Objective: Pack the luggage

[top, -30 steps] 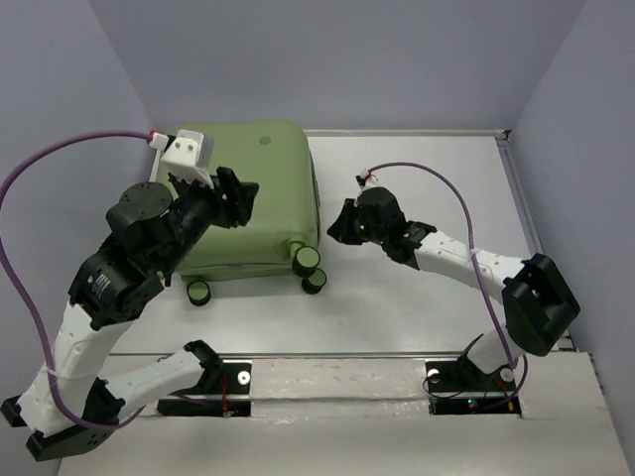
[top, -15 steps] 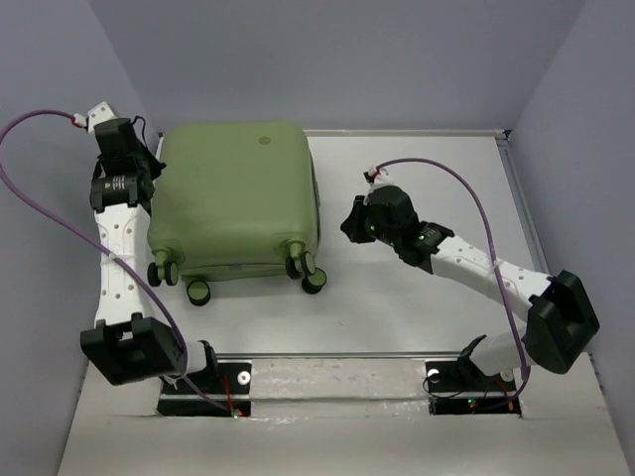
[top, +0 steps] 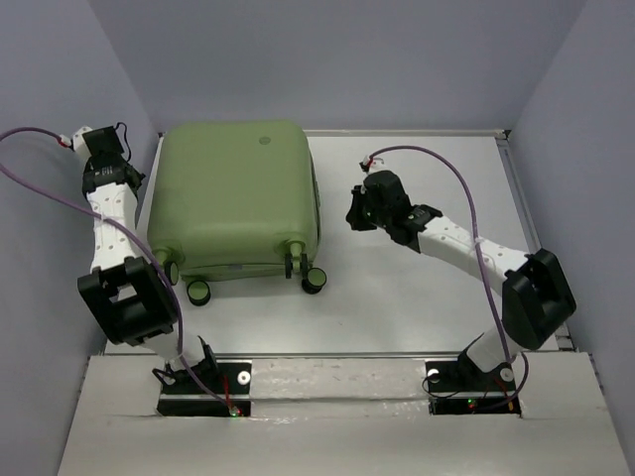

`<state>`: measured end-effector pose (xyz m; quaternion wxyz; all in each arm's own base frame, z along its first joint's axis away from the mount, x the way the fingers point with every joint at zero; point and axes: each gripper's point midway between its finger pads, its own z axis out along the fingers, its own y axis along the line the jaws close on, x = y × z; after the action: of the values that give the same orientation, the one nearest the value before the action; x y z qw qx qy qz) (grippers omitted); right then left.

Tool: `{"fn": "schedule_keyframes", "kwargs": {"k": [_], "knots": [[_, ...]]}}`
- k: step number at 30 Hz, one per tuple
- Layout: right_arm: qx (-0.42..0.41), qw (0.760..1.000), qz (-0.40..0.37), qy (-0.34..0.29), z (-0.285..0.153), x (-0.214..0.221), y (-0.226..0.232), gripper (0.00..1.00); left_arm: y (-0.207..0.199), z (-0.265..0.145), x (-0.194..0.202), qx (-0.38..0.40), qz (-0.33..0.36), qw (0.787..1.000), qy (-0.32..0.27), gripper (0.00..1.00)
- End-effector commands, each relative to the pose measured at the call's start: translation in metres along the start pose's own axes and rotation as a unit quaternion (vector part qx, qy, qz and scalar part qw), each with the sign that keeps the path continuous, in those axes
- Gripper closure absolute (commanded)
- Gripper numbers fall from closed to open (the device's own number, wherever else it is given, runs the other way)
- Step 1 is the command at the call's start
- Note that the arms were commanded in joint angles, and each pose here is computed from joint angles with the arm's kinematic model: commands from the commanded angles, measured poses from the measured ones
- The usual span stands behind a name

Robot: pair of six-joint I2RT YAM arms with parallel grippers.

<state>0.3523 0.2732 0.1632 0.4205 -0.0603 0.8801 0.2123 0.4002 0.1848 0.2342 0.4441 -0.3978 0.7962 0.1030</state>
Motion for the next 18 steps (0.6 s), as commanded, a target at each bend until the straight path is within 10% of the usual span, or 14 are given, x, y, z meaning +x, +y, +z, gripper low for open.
{"fn": "schedule_keyframes", "kwargs": {"k": [1, 18], "knots": [[-0.011, 1.0, -0.015, -0.005, 0.019, -0.024, 0.011, 0.93, 0.002, 0.026, 0.025, -0.009, 0.027, 0.999, 0.038, 0.94], [0.007, 0.999, -0.001, 0.045, 0.093, -0.028, -0.007, 0.93, -0.019, 0.047, 0.169, 0.117, 0.008, 0.969, 0.217, 0.94]]}}
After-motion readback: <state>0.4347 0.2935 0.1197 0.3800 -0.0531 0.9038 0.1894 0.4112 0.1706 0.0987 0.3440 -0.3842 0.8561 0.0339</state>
